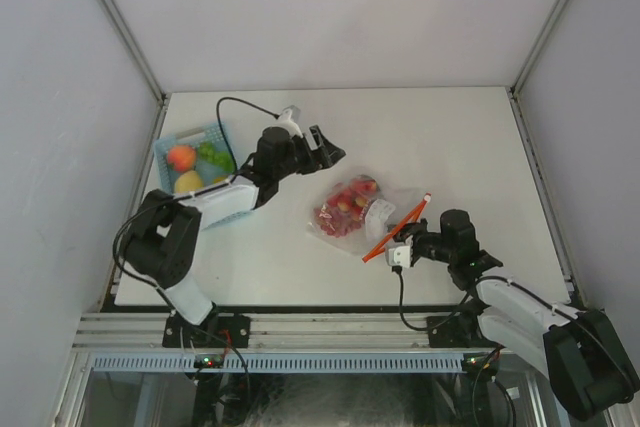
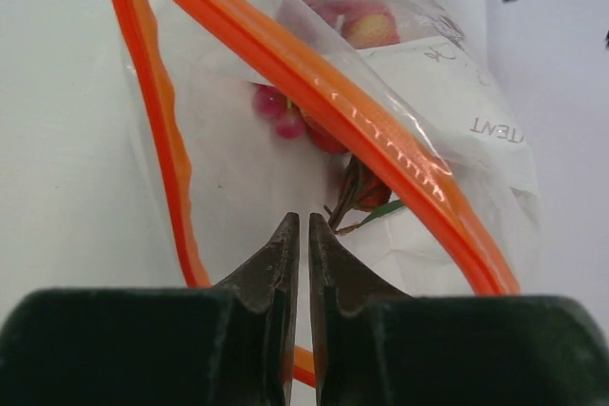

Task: Open the zip-top bag and remove the fake food
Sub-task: Pick up the fake fruit from the zipper food storage bag.

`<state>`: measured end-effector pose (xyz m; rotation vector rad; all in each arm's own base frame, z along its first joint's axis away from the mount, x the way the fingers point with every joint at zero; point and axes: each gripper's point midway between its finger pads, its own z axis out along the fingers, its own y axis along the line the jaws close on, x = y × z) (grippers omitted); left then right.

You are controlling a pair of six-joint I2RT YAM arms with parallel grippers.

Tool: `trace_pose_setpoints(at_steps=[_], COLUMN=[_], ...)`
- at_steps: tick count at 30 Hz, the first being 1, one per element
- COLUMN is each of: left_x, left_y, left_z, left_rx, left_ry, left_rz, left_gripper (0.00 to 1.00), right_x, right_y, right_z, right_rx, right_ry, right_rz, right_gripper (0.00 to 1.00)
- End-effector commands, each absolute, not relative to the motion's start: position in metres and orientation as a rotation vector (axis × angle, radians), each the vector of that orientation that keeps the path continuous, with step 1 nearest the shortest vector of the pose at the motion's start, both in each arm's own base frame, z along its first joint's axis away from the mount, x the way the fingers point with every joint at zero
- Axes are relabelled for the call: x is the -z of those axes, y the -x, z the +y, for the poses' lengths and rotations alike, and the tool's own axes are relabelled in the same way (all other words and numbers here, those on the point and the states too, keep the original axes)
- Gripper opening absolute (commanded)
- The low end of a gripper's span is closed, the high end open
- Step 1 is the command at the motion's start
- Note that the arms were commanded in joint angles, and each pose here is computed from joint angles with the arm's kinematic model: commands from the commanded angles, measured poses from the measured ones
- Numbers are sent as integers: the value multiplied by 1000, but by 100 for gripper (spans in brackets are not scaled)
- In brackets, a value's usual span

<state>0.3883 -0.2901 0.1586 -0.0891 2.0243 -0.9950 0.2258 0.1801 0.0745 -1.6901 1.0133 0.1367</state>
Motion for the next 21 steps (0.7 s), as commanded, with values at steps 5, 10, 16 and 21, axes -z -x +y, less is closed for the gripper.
trace_pose_setpoints(at_steps=[5,10,16,21], left_x=[-144,-117,-100,-92], left_y=[-401,-388,-374,-367], left_z=[-351,-366,-372,-377], left_rx=[1066,1120,1173,1203], left_ry=[-62,-118,-181,-212], left_rz=[2167,2278,2339,2373], left_gripper=[82,53,39,38], right_x=[-93,-100,-103,-101], right_y=[-244,-257,-271,-274], right_z=[185,183,183,189], right_rx=[-84,-157,-259,-292], right_ry=[1622,1559,1544,1567], right_rz=[989,1091,1176,1176], right_gripper=[7,7,11,16])
